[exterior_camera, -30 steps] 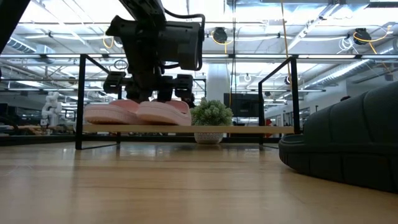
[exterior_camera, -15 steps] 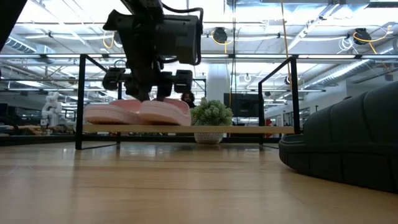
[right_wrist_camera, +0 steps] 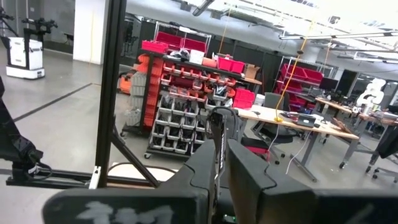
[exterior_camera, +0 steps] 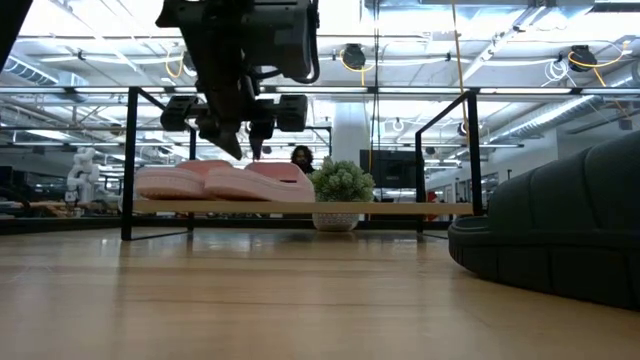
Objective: Pick and place slides into the shelf
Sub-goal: Put the pink slide on the shelf
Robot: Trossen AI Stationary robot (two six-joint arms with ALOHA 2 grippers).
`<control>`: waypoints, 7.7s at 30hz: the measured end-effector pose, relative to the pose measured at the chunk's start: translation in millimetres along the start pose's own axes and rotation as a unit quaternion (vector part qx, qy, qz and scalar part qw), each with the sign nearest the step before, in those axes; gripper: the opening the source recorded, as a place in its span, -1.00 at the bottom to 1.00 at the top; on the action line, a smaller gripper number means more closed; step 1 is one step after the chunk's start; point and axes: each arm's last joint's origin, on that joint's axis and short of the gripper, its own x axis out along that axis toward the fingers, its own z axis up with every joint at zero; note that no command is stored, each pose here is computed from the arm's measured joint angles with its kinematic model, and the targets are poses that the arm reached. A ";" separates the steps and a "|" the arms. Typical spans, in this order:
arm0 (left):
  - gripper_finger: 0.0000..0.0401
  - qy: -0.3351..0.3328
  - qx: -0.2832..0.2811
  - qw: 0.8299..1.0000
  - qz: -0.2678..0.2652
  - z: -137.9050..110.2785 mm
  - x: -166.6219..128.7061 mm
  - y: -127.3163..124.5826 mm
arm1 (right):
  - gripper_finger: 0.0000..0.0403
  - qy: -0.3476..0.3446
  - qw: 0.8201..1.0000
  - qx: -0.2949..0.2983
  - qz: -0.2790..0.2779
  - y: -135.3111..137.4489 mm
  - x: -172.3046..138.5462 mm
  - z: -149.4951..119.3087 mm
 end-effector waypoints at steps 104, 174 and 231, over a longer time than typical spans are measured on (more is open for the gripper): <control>-0.36 -0.121 0.258 0.810 -0.512 150.9 -179.1 267.8 | -0.52 0.230 0.963 -0.074 -0.118 -73.6 251.2 -274.6; -0.36 -0.134 0.291 0.806 -0.498 160.8 -158.3 284.4 | 0.12 0.332 0.905 0.044 -0.262 -124.4 242.2 -360.1; -0.36 -0.115 0.298 0.803 -0.504 159.3 -157.8 284.7 | -0.97 0.323 0.905 0.005 -0.277 -114.1 241.9 -355.6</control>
